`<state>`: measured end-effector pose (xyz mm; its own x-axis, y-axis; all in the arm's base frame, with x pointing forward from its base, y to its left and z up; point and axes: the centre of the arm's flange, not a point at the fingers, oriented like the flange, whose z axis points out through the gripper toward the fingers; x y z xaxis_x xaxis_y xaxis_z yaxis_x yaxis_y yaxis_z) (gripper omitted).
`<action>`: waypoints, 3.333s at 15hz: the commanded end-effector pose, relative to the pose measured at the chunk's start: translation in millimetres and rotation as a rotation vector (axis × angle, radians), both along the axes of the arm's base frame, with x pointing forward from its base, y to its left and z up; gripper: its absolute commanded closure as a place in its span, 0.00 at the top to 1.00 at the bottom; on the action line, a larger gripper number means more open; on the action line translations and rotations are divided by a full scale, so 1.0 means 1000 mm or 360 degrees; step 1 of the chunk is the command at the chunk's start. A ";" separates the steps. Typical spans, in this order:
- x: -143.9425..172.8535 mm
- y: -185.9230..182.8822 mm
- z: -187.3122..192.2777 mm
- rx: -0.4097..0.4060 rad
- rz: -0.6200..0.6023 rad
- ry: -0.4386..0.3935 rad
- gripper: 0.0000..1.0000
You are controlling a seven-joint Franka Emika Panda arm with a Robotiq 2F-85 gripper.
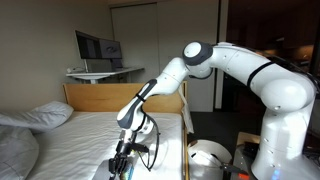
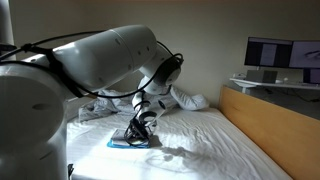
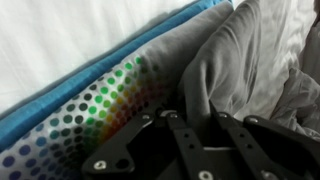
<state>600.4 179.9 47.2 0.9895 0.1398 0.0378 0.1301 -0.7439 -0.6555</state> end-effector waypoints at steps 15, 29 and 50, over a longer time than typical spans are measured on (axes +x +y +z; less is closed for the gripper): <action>0.010 -0.052 0.159 -0.0719 0.0111 -0.0542 0.06; 0.020 -0.172 0.202 -0.1622 -0.0493 -0.0433 0.06; 0.024 -0.261 0.161 -0.1898 -0.0817 -0.0043 0.06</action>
